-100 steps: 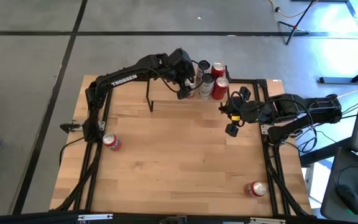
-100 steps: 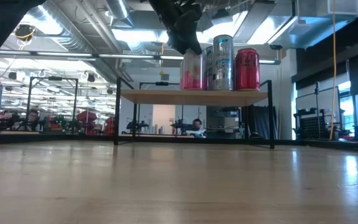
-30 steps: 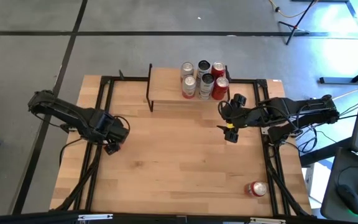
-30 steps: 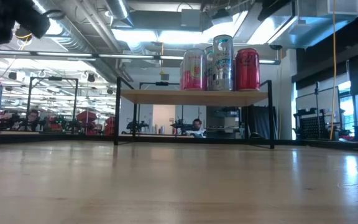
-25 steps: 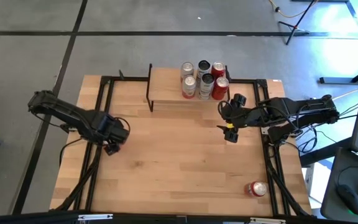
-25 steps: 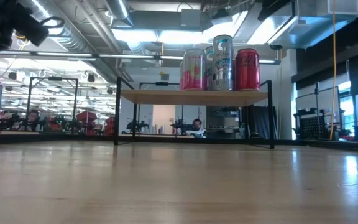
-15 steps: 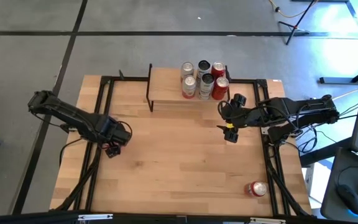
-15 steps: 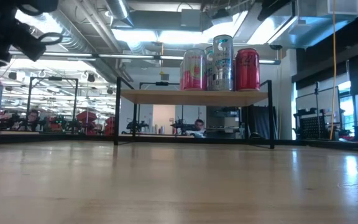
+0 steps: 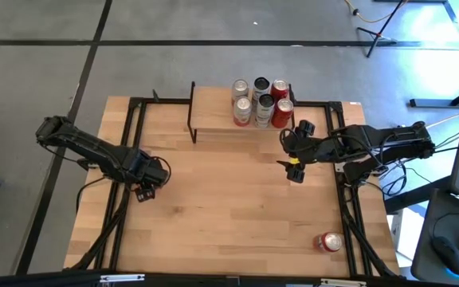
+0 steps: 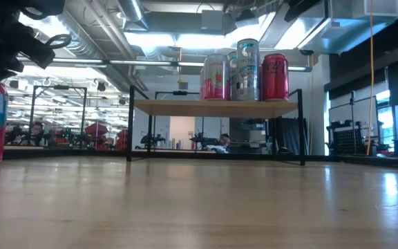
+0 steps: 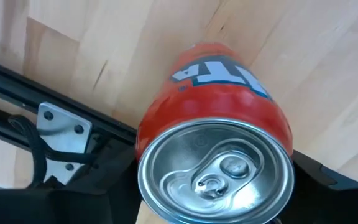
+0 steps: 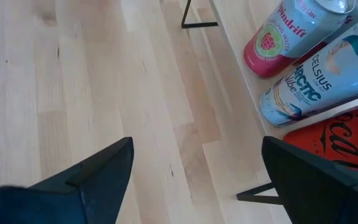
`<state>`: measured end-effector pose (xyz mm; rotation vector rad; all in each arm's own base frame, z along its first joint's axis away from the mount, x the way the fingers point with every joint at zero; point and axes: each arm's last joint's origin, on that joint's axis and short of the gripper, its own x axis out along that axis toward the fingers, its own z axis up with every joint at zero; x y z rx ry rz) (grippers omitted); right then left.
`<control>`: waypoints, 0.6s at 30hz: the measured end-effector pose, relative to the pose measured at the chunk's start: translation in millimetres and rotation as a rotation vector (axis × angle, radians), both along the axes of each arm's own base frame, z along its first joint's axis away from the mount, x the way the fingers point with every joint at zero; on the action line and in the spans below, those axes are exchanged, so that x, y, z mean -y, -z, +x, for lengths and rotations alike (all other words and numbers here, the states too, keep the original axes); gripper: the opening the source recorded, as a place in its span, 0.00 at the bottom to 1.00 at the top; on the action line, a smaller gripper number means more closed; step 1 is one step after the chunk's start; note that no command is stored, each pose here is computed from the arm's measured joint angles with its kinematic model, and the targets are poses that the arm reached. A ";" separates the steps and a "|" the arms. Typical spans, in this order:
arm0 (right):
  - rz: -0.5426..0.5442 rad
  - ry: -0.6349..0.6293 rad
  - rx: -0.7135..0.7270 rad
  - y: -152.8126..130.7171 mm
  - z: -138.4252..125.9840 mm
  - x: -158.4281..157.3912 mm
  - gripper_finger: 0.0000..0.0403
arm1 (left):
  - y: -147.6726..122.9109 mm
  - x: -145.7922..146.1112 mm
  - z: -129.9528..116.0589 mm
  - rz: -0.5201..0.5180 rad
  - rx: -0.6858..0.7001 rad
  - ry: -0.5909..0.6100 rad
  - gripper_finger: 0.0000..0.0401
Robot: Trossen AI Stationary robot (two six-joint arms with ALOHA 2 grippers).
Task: Place canned beverage on shelf
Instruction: Put the left orange soda can on the shelf
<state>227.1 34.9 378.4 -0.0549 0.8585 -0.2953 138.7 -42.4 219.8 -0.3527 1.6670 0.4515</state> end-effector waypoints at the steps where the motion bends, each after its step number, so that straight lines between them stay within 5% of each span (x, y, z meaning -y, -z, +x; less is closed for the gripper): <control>1: 0.003 -0.002 0.001 -0.1 0.1 -0.1 0.86 | -1.2 0.1 0.7 0.000 0.005 0.013 0.64; 13: 0.085 -0.043 0.216 -14.2 16.2 -4.8 0.85 | -101.1 3.2 38.6 0.032 0.388 0.048 0.64; 18: 0.144 -0.120 0.336 -20.9 31.9 -10.3 0.73 | -152.6 6.7 70.0 0.116 0.549 0.146 0.64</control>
